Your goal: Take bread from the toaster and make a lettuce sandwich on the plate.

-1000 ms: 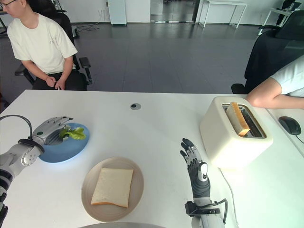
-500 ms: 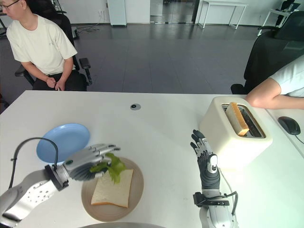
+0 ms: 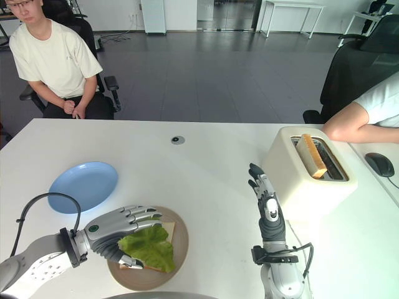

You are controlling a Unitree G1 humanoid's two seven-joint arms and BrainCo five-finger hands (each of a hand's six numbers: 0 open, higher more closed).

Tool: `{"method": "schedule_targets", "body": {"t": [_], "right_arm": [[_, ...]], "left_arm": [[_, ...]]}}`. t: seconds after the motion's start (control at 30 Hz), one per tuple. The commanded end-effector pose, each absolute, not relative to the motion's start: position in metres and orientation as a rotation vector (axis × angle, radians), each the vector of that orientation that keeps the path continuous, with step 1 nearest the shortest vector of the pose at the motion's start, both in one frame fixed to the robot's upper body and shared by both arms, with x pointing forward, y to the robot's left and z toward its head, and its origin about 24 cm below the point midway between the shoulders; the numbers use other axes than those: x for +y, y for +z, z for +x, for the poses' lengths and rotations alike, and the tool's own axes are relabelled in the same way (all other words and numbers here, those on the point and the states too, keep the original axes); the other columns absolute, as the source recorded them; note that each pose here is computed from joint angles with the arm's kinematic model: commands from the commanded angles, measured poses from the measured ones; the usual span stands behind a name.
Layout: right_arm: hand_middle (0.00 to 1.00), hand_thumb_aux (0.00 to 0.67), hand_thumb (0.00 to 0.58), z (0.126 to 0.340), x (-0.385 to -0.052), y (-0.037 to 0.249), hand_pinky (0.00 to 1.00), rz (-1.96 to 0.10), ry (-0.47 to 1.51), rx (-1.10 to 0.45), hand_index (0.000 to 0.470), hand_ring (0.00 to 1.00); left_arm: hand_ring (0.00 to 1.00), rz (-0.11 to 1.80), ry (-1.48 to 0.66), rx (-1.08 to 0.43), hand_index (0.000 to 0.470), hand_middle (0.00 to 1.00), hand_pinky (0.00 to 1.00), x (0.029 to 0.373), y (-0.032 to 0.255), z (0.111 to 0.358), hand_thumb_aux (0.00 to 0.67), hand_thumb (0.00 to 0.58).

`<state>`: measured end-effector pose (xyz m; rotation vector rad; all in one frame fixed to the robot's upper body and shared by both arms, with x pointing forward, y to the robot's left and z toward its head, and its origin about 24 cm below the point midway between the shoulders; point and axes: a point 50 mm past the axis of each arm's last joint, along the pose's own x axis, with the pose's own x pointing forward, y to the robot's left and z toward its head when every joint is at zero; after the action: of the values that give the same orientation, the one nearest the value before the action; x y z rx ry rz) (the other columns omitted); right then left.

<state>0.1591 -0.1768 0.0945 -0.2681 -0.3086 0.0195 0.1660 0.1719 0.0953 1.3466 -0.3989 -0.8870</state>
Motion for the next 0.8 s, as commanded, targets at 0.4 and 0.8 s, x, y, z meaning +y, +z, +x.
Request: {"method": "schedule_targets", "body": {"t": [0.4,0.8], "right_arm": [[0.0,0.0,0.0,0.168,-0.288,0.16,0.0,-1.134,-0.406,-0.164,0.0,0.0],[0.0,0.413,0.494,0.193,-0.317,0.116,0.0,-1.275,-0.367,0.046,0.289,0.0]], "left_arm": [[0.0,0.174,-0.142,-0.305,0.0,0.0,0.0,0.256,0.105,0.186,0.0,0.0],[0.0,0.048,-0.09,-0.309,0.0,0.0,0.0,0.251,0.089,0.171,0.0,0.0]]}}
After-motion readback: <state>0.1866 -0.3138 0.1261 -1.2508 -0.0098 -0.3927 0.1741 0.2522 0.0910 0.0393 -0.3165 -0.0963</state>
